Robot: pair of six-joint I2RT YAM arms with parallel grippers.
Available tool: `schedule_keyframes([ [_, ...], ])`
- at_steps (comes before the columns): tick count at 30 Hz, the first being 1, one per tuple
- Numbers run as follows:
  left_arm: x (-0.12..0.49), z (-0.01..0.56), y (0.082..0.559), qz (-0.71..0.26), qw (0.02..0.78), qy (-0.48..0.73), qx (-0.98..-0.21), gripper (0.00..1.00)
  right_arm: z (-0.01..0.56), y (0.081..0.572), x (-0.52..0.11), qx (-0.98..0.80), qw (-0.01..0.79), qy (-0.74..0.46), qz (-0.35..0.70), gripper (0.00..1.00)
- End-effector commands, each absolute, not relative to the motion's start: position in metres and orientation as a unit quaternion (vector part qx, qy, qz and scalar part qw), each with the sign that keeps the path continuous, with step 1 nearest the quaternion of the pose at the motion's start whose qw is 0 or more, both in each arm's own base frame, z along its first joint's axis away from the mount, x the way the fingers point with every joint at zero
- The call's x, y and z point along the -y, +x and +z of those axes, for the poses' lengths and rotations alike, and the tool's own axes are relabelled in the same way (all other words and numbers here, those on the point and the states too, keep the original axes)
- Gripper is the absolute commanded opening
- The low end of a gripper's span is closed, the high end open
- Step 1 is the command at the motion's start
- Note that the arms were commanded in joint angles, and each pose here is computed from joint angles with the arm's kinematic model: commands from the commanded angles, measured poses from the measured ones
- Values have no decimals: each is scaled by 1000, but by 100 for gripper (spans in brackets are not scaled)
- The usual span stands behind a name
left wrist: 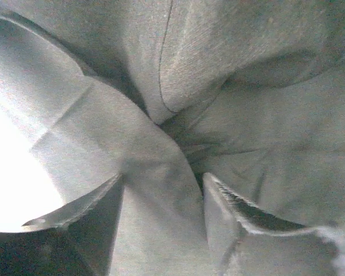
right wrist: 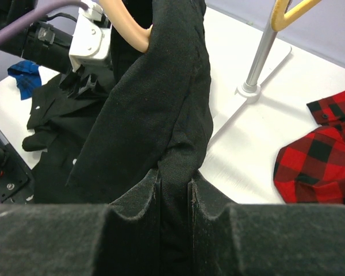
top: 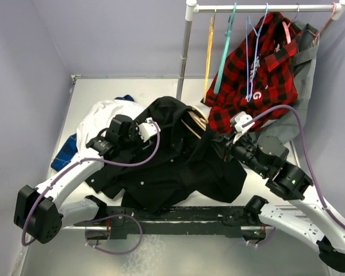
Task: Place the shirt on the hanger
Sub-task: Hang the shirt on the hanger.
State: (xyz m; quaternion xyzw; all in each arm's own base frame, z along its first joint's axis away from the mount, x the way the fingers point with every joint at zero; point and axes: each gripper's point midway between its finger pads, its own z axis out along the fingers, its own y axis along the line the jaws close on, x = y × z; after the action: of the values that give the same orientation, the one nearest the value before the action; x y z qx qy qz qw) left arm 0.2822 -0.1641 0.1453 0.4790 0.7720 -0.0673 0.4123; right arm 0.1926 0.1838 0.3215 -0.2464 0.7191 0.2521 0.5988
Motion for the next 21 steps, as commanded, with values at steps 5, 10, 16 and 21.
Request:
schedule_keyframes([
  [5,142,183,340,53,500,470,-725,0,373,195,-180,-669,656,-218,271,0],
  [10,94,221,372,39,516,438,-735,0,368,191,-174,-673,655,-217,266,0],
  [16,40,225,399,43,494,425,-757,0,362,188,-173,-677,649,-225,265,0],
  [21,28,223,410,29,481,424,-766,0,344,181,-187,-688,613,-271,277,0],
])
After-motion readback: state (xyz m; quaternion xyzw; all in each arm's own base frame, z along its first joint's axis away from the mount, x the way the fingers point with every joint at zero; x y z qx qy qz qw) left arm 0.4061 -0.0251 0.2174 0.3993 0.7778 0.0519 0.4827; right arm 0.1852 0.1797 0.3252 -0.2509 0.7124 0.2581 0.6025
